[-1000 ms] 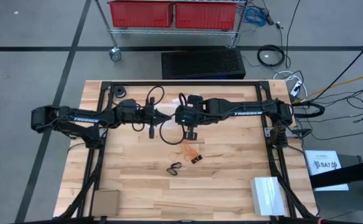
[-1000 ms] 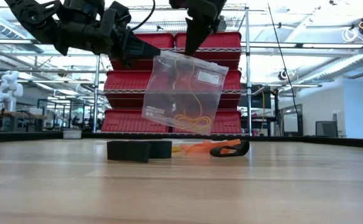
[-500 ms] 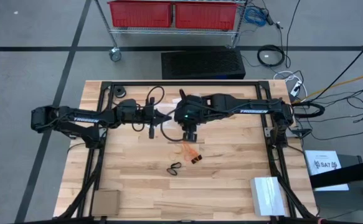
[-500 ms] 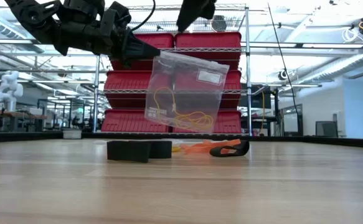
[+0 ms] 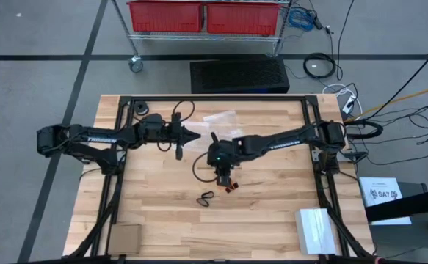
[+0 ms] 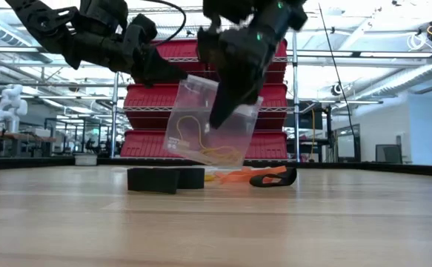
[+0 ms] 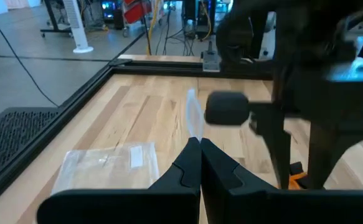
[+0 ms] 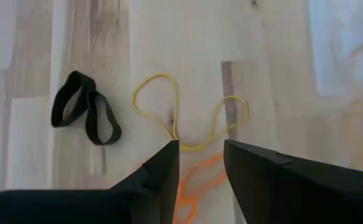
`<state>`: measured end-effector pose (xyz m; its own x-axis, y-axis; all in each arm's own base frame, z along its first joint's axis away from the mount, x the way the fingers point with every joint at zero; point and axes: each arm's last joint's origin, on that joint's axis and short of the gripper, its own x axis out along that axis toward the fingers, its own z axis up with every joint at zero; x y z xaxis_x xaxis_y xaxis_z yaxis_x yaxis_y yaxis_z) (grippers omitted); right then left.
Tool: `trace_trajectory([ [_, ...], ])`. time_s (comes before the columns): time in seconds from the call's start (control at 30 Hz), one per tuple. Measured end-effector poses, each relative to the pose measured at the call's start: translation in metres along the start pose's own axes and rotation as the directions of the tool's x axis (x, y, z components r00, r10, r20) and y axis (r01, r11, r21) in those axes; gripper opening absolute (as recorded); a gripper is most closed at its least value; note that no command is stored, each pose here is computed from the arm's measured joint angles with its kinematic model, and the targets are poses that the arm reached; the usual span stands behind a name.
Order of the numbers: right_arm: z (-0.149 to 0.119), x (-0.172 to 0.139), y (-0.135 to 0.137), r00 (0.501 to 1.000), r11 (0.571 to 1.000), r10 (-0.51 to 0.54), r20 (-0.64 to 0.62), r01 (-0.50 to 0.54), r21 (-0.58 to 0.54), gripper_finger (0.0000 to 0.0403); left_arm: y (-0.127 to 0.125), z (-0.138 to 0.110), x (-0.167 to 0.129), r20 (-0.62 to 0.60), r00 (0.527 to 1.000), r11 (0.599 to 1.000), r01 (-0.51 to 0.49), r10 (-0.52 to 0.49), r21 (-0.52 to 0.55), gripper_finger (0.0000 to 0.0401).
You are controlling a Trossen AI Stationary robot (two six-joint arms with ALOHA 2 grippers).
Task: Sort rubber bands
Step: Put the yellow rubber band into the right transparent zip lock bag
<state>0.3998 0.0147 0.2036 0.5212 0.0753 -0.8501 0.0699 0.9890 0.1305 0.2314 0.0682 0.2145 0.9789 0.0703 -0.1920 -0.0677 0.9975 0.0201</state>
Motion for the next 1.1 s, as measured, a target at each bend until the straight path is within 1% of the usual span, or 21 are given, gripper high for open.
trace_trajectory([
  [0.13,-0.014,0.013,0.002,1.000,0.999,0.022,0.014,-0.022,-0.031,0.0141,0.001,-0.001,0.000,-0.005,1.000,1.000,-0.005,0.005,0.007,0.0002],
  [0.2,-0.016,0.017,0.006,0.999,0.998,0.039,0.034,-0.037,-0.051,0.0152,0.001,-0.001,0.000,-0.005,1.000,1.000,-0.005,0.005,0.014,0.0002],
  [0.27,-0.017,0.020,0.008,0.998,0.997,0.046,0.043,-0.043,-0.065,0.0167,0.001,-0.001,0.000,-0.006,1.000,1.000,-0.005,0.005,0.013,0.0002],
  [0.4,-0.021,0.038,0.012,0.998,0.996,0.051,0.034,-0.048,-0.075,0.0204,0.001,-0.001,0.000,-0.008,1.000,1.000,-0.005,0.005,0.014,0.0002],
  [0.53,-0.026,0.055,0.009,1.000,0.997,0.023,0.008,-0.022,-0.071,0.0236,0.001,-0.002,0.000,-0.015,1.000,1.000,-0.004,0.005,0.012,0.0002],
  [0.67,-0.027,0.061,0.003,1.000,0.999,-0.021,0.003,0.021,-0.043,0.0253,0.001,-0.002,0.000,-0.014,1.000,1.000,-0.004,0.005,0.014,0.0002],
  [0.83,-0.027,0.069,-0.006,0.999,0.998,-0.051,-0.008,0.051,0.037,0.0251,0.001,-0.001,0.000,-0.013,1.000,1.000,-0.004,0.005,0.019,0.0002],
  [0.93,-0.027,0.072,-0.008,0.998,0.998,-0.054,-0.012,0.055,0.040,0.0240,0.001,-0.001,0.000,-0.013,1.000,1.000,-0.004,0.005,0.019,0.0002],
  [1.1,-0.030,0.078,-0.001,0.998,0.998,-0.061,-0.012,0.061,0.019,0.0212,0.001,-0.001,0.000,-0.011,1.000,1.000,-0.004,0.005,0.019,0.0002],
])
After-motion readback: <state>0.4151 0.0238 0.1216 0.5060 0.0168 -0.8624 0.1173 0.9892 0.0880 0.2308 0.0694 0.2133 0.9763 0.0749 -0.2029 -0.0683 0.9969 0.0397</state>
